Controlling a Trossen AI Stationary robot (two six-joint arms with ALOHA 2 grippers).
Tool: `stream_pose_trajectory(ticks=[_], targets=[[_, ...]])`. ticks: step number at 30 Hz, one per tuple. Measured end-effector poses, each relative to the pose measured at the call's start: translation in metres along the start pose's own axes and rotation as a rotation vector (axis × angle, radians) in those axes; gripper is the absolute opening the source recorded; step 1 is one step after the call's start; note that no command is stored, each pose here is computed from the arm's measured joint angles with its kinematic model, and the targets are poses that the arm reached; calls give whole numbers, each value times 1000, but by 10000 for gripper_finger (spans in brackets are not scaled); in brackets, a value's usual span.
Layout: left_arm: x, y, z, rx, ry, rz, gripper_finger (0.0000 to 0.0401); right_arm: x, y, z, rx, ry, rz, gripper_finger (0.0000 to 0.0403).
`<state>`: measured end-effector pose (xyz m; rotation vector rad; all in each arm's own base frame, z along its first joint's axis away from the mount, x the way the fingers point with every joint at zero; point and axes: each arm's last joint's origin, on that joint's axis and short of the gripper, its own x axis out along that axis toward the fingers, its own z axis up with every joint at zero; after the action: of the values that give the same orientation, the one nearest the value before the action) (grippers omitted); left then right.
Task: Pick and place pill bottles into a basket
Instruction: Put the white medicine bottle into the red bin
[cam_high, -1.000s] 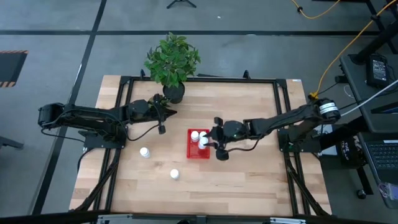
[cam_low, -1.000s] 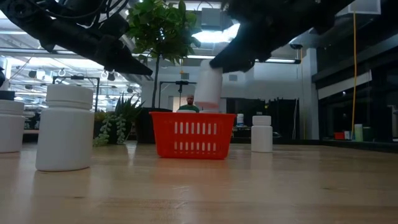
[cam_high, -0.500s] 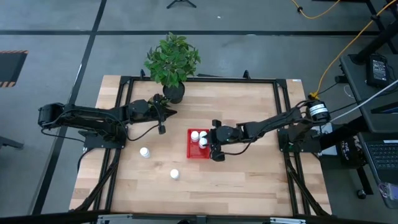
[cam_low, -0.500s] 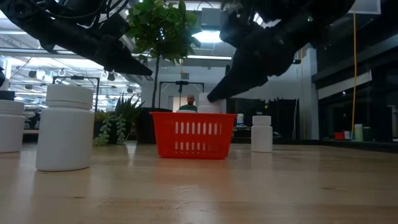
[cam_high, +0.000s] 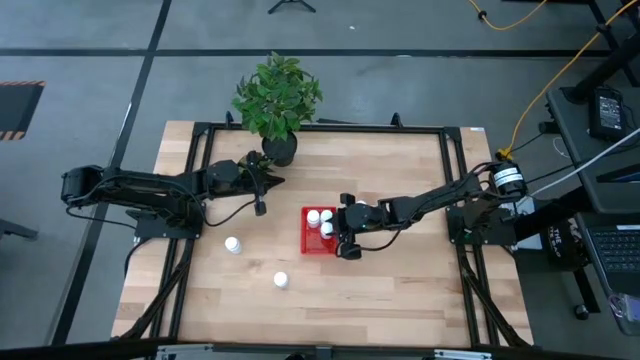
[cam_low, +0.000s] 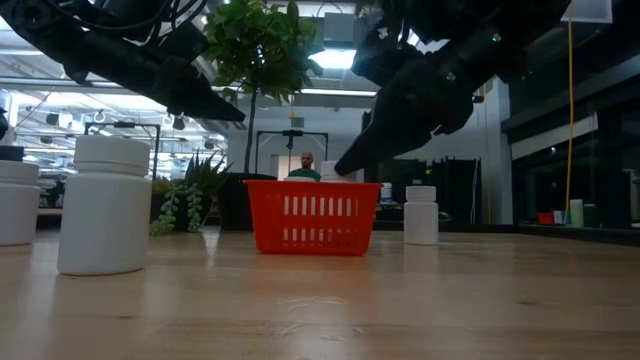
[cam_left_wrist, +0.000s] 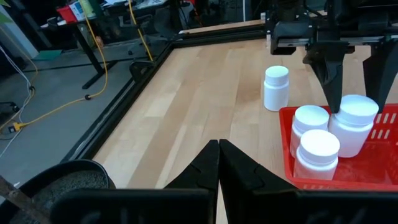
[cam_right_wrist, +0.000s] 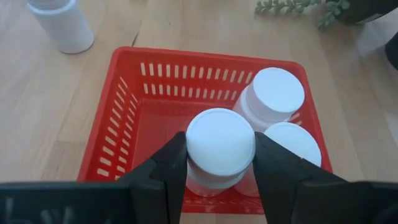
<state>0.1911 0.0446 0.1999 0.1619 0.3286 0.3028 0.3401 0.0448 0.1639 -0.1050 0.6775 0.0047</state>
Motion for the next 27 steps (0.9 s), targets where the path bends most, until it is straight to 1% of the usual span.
stream_pose_trajectory(ticks=[13, 18, 27], targets=[[0, 0, 0, 0, 0, 0, 2, 1, 0, -1, 4, 6, 2, 147], [0, 0, 0, 0, 0, 0, 4, 6, 1, -6, 2, 26, 2, 148], [0, 0, 0, 1, 2, -10, 3, 7, 1, -6, 2, 21, 1, 159]])
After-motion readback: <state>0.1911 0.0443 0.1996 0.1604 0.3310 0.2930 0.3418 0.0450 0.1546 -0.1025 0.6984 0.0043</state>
